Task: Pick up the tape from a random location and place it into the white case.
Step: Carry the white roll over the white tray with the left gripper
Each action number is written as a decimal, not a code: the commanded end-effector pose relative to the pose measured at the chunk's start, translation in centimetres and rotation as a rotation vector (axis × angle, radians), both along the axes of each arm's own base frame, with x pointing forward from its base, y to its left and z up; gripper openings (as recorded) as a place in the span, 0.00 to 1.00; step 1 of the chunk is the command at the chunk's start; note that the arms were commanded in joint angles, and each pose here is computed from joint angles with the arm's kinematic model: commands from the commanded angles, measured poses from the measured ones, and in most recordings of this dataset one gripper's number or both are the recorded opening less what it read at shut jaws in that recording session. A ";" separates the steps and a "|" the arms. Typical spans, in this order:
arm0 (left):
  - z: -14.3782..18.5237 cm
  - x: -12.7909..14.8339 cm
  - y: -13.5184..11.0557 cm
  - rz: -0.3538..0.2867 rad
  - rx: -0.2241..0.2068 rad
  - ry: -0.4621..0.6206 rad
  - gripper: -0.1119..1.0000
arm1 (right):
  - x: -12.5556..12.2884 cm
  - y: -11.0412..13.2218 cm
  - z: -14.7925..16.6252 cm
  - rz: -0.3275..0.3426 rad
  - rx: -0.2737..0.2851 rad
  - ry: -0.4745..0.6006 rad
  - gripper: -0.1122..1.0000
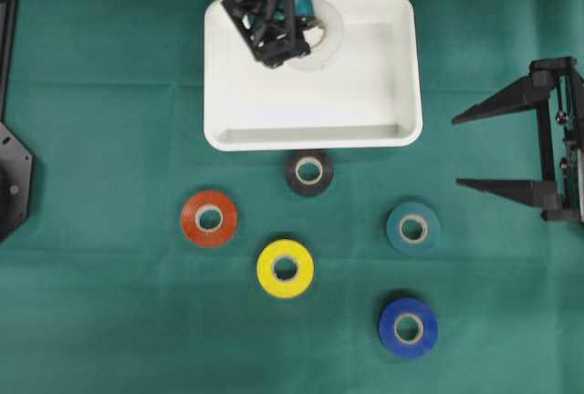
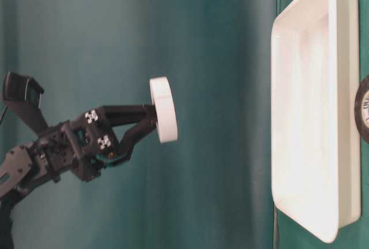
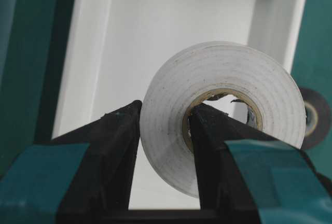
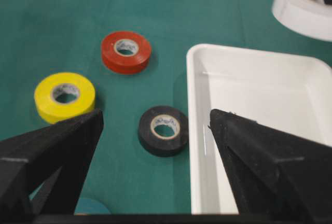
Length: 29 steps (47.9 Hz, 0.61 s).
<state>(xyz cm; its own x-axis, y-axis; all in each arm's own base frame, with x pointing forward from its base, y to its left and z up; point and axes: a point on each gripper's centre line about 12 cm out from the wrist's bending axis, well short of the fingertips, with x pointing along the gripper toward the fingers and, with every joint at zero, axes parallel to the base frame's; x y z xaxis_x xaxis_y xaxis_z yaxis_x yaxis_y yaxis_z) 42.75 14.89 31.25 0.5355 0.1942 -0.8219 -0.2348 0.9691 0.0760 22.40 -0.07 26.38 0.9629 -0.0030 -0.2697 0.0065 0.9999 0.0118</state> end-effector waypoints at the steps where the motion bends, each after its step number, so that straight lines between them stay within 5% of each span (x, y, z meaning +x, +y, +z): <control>1: 1.9 0.2 0.2 0.002 0.017 -0.043 0.32 | 0.3 0.0 1.1 0.000 -0.002 -0.029 0.92; 29: 1.6 -0.1 0.2 0.006 0.013 -0.035 0.32 | 0.4 0.0 1.1 0.000 -0.002 -0.028 0.92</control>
<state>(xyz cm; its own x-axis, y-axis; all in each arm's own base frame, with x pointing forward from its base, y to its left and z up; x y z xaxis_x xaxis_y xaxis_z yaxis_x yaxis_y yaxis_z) 42.95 15.05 31.15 0.5288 0.1942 -0.8263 -0.2357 0.9688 0.0768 22.41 -0.07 26.45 0.9634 -0.0030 -0.2682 0.0064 0.9999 0.0118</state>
